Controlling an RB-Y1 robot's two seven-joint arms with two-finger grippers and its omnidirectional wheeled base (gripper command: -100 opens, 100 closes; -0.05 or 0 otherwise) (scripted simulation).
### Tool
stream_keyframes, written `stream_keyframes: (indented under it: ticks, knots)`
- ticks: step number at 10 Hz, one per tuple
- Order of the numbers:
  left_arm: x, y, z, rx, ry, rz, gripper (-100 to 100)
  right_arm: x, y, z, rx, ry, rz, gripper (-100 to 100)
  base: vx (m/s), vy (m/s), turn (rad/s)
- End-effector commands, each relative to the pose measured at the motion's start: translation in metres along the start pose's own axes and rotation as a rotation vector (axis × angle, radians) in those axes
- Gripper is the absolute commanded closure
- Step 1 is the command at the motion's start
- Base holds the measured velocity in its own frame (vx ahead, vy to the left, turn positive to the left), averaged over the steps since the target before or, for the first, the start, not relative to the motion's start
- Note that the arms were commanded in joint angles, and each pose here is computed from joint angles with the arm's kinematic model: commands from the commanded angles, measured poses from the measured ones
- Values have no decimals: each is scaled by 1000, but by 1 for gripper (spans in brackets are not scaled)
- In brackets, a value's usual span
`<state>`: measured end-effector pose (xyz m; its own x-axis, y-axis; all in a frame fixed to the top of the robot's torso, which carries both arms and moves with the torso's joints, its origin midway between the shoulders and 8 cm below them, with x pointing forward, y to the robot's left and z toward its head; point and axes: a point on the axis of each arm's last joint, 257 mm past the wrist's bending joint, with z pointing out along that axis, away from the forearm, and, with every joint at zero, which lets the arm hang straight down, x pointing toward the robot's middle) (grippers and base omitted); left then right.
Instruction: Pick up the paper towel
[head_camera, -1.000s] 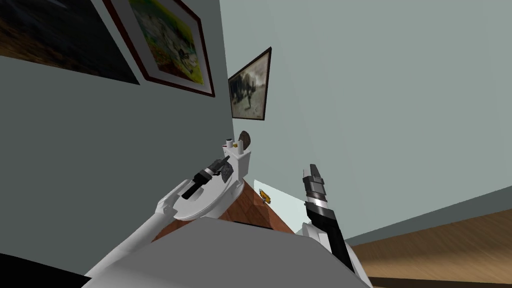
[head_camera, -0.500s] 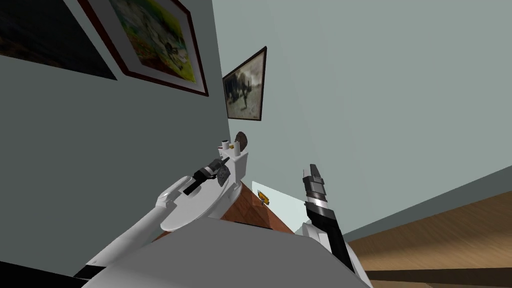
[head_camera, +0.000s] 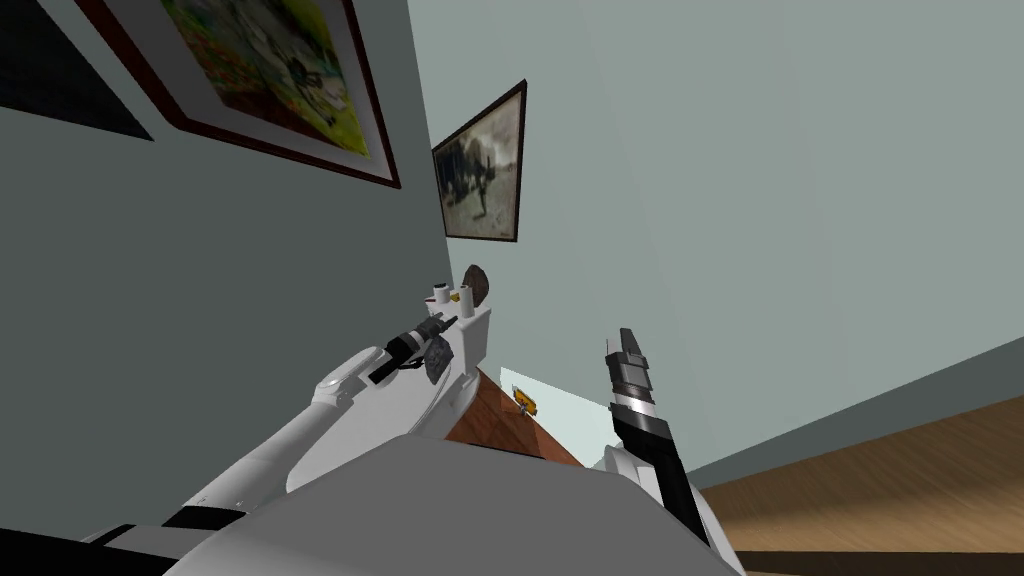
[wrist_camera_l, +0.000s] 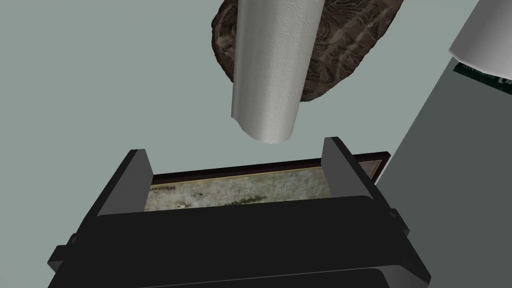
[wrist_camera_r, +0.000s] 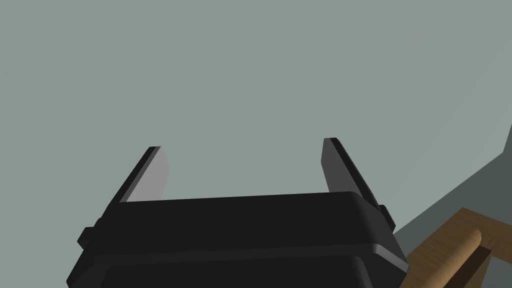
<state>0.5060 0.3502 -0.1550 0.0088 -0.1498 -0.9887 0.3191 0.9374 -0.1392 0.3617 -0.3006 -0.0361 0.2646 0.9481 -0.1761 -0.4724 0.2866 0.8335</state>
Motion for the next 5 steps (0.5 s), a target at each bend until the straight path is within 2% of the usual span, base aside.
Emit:
stream_keyframes:
  ticks: [1, 4, 5]
  knots:
    - [2, 8, 2, -11, 21, 46, -100, 0, 0, 0, 0, 0, 0, 0, 103, 28, -107]
    - [1, 23, 6, -28, 50, 123, -100, 0, 0, 0, 0, 0, 0, 0, 126, 15, -106]
    - [-2, 26, 8, -31, 50, 139, -100, 0, 0, 0, 0, 0, 0, 0, 265, -11, -129]
